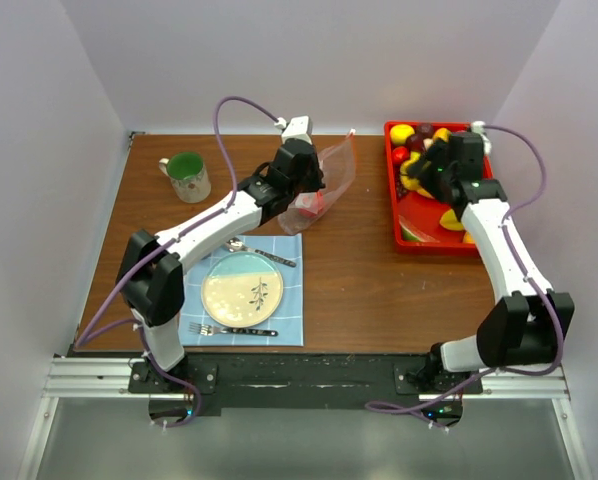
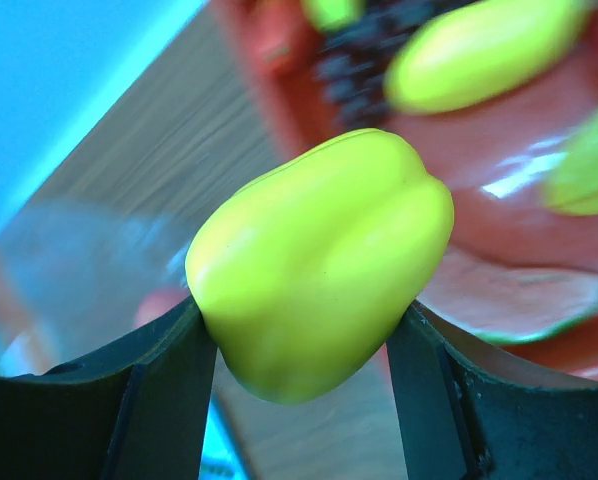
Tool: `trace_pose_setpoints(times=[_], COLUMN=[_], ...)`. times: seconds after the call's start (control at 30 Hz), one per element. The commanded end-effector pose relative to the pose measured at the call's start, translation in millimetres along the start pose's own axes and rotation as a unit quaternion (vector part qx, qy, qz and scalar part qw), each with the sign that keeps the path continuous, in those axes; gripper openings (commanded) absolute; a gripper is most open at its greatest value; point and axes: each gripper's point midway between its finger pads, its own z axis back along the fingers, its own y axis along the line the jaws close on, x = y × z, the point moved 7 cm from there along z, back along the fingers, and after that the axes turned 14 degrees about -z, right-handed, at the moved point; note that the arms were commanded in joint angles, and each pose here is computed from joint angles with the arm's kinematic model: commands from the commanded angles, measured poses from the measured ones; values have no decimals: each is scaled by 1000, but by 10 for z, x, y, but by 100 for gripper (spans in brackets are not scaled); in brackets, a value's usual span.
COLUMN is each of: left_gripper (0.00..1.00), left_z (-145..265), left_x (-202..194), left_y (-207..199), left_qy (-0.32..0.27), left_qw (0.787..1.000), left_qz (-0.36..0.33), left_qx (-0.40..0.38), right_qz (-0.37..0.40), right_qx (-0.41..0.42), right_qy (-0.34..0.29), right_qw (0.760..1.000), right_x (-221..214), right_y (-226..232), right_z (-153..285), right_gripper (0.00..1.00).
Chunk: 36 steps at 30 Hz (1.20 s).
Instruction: Place the food in the zip-top bag and seal the zipper
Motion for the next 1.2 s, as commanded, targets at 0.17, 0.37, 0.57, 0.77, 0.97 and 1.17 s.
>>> trace_pose_setpoints(times=[0.17, 0.37, 0.57, 0.77, 0.97, 1.17], left_gripper=[0, 0, 0, 0, 0, 0], left_z=[24, 62, 130, 237, 314, 354], left_x=[172, 210, 300, 405, 463, 489], left_y=[-95, -95, -103, -82, -80, -88], left_qy=[-27, -31, -40, -52, -61, -69], left_qw=[999, 999, 999, 998, 998, 997], left_qz=[17, 17, 22, 26, 30, 35], left_qx=[-20, -21, -21, -14, -17, -24], right_qz=[70, 87, 106, 119, 146, 168], right_qx=[224, 270, 238, 198, 168, 157], right_qy=[47, 63, 93, 92, 96, 105], right_qw=[971, 957, 961, 969, 970, 967], right_x=[-545, -771, -1016, -1061, -1038, -1028], right_y=[1166, 1421, 1374, 1226, 1180, 1148], right_z=[653, 694, 389, 275, 277, 311], right_gripper=[3, 4, 8, 15, 43, 76])
